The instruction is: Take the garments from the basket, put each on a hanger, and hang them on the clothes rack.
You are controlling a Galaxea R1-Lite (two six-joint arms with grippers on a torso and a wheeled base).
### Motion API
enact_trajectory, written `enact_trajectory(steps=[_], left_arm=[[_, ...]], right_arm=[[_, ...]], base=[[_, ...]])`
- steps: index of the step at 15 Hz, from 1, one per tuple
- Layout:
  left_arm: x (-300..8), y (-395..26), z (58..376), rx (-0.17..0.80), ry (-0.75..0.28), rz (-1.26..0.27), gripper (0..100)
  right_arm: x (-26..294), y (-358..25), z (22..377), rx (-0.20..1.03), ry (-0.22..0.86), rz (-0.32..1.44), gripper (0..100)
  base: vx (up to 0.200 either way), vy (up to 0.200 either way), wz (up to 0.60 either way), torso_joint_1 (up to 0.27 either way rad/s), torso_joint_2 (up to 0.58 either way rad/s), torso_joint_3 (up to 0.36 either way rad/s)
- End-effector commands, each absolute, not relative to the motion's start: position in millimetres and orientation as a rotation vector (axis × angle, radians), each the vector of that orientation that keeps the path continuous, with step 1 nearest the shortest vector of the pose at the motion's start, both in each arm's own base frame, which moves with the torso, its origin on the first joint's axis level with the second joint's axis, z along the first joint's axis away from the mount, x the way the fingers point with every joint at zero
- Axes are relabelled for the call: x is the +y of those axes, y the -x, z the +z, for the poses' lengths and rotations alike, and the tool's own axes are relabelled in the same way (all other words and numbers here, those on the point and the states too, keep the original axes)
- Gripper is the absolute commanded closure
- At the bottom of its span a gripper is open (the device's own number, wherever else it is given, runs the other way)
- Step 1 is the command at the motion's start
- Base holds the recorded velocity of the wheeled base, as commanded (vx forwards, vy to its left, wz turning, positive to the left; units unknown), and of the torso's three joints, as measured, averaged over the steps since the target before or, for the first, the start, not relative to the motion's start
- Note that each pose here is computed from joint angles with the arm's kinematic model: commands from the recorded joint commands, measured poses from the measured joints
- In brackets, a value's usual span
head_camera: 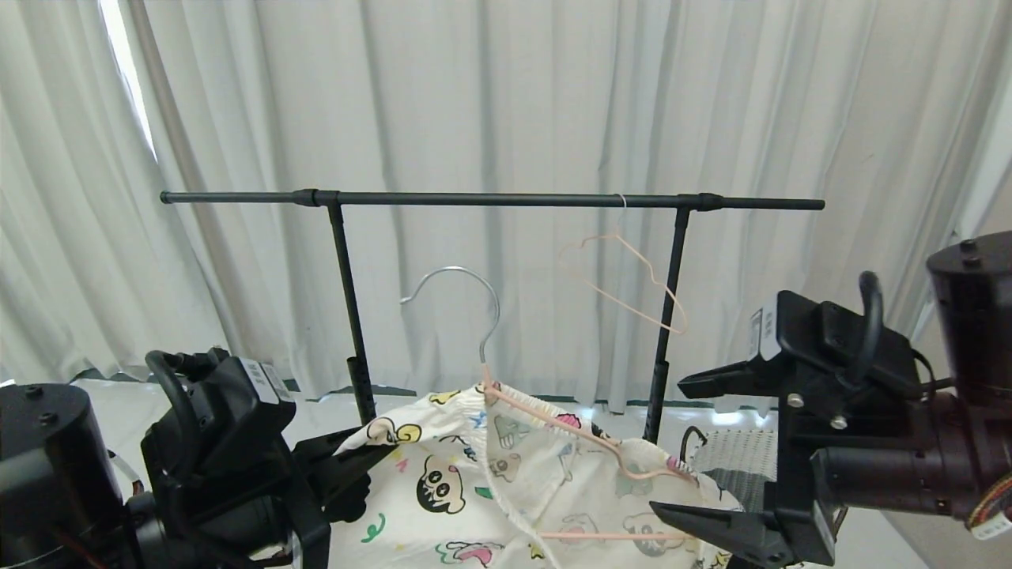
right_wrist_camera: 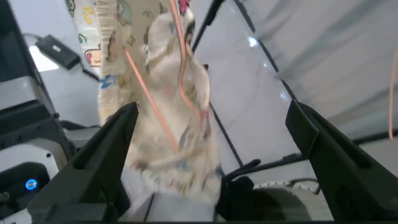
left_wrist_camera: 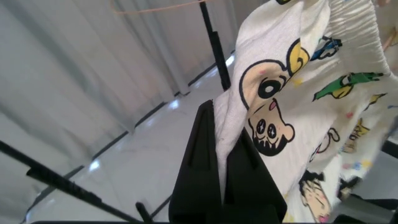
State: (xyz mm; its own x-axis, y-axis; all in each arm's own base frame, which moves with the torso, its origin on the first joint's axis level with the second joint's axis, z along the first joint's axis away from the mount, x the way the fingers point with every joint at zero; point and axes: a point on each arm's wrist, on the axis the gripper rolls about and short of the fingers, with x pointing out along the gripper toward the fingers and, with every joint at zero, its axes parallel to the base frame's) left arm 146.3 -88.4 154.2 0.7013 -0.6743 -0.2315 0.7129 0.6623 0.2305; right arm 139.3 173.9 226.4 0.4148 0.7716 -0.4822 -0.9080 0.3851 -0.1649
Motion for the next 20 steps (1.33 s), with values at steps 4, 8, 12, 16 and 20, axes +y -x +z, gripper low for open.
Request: enact_trajectory(steps=[4,8,12,16,20], left_arm=[[-88,-140,152,0.104,-0.316,-0.799,100],[-89,-140,153,0.086,-0.340,-0.807,100],[-90,-138,154,0.075,-0.339,-0.816,100],[-93,-135,156,0.063,-0.340,-0.841,100],[-91,-132,155,0.058,-0.341,-0.835,100]], right_arm=[[235,-157,203,0.436,0.505,1.211,0],[242,-161,198,0.540,0.545,1.214,0],[240,-165,195,0.562,0.545,1.192,0],[242,-167,191,0.576,0.551,1.190,100],[241,-167,192,0.578,0.548,1.152,100]], base=[[0.000,0.000,0.00,0.000,0.00,0.000],[0.000,0.000,0.00,0.000,0.00,0.000],[0.000,0.000,0.00,0.000,0.00,0.000],[0.000,0.000,0.00,0.000,0.00,0.000],[0.000,0.000,0.00,0.000,0.00,0.000]])
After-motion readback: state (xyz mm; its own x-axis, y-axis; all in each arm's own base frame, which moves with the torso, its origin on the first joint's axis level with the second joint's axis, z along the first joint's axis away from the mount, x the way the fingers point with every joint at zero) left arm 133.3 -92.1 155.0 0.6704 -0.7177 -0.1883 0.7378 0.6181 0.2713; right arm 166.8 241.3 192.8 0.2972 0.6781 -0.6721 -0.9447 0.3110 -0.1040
